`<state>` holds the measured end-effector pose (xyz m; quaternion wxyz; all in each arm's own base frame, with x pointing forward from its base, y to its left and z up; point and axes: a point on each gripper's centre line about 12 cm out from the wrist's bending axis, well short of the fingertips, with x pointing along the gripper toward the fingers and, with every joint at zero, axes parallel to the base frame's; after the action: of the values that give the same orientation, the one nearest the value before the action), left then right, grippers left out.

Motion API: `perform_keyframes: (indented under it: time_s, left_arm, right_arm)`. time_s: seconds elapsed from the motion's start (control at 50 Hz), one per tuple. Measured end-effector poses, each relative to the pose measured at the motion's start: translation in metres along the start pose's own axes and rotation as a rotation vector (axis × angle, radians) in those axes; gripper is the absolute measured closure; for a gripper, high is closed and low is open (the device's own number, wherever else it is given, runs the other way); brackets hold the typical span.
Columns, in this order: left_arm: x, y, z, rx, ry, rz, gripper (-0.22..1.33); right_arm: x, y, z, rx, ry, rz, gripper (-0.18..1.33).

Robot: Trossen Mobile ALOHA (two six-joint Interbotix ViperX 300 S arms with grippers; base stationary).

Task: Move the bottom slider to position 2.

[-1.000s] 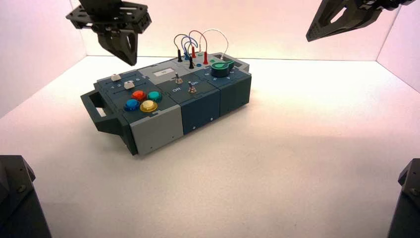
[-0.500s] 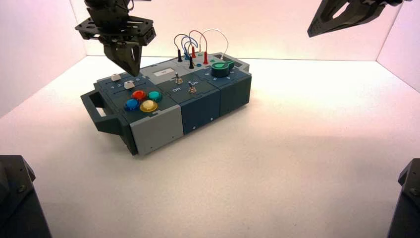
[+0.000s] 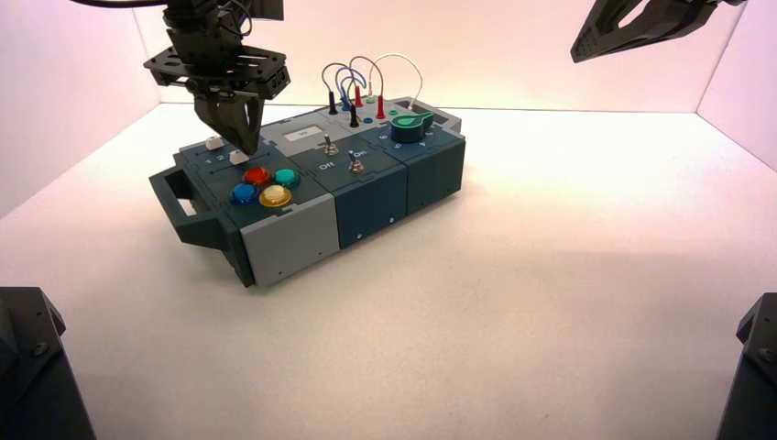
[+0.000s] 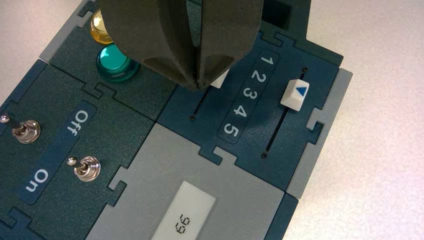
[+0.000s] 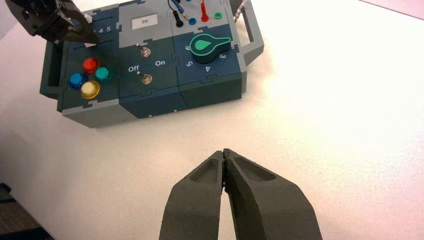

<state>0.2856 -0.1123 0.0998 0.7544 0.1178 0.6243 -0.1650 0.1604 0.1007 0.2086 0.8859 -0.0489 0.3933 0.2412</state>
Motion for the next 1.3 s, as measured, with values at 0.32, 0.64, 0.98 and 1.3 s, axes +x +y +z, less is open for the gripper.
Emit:
perform_keyframes:
  time_s: [0.32, 0.64, 0.98, 1.3]
  left_arm:
    - [0.0009, 0.0003, -0.0005, 0.004, 0.005, 0.002, 1.28]
    - [0.0027, 0.0018, -0.0018, 0.000, 0.017, 0.003, 1.28]
    - [0.0026, 0.0038, -0.0030, -0.003, 0.026, 0.005, 1.28]
    - [0.0025, 0.0047, -0.0039, -0.005, 0.034, 0.006, 1.28]
  right_arm:
    - [0.0000, 0.0000, 0.0000, 0.000, 0.000, 0.000, 1.29]
    - [0.0000, -0.0001, 0.0000, -0.001, 0.000, -0.001, 1.29]
    - [0.0000, -0.0004, 0.0000, 0.000, 0.000, -0.002, 1.29]
    - [0.0000, -0.0004, 0.0000, 0.000, 0.000, -0.002, 1.29]
